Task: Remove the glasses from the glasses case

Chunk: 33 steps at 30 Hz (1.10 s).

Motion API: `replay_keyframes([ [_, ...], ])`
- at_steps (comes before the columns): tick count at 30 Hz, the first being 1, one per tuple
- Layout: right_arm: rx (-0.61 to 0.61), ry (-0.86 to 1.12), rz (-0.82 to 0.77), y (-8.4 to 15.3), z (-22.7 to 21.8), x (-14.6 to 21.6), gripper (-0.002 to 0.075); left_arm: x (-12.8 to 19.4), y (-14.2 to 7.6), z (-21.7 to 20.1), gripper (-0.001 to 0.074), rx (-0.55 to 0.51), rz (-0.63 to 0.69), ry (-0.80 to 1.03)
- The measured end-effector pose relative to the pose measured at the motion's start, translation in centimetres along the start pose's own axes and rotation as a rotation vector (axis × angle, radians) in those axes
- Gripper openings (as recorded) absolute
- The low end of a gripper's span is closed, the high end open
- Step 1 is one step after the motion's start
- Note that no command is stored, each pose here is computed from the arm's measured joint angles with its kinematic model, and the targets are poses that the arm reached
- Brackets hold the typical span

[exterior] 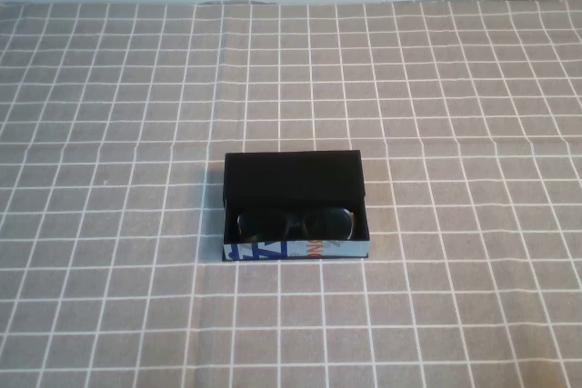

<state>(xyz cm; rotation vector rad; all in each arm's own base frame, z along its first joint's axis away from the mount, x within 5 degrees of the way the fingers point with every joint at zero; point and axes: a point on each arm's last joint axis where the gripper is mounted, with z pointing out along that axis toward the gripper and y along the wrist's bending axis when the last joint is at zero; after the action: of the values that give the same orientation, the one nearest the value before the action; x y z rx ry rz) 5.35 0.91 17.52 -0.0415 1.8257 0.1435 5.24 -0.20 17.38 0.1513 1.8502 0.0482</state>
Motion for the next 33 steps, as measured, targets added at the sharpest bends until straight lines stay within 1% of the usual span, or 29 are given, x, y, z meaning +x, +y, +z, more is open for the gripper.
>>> replay_keyframes([
  [27,0.001,-0.012,0.002,-0.01,0.00,-0.11,-0.0018,0.00,0.00,0.00,-0.0004,0.000,0.000,0.000],
  [29,-0.006,-0.015,0.025,0.05,0.00,-0.14,-0.0018,0.00,0.00,0.00,-0.0004,0.000,0.000,0.000],
  [31,-0.022,-0.033,0.083,0.19,-0.01,-0.31,-0.0018,0.00,0.00,0.00,-0.0004,0.000,0.000,0.000],
  [33,-0.051,-0.067,0.197,0.41,-0.03,-0.65,-0.0018,0.00,0.00,0.00,-0.0004,0.000,0.000,0.000],
])
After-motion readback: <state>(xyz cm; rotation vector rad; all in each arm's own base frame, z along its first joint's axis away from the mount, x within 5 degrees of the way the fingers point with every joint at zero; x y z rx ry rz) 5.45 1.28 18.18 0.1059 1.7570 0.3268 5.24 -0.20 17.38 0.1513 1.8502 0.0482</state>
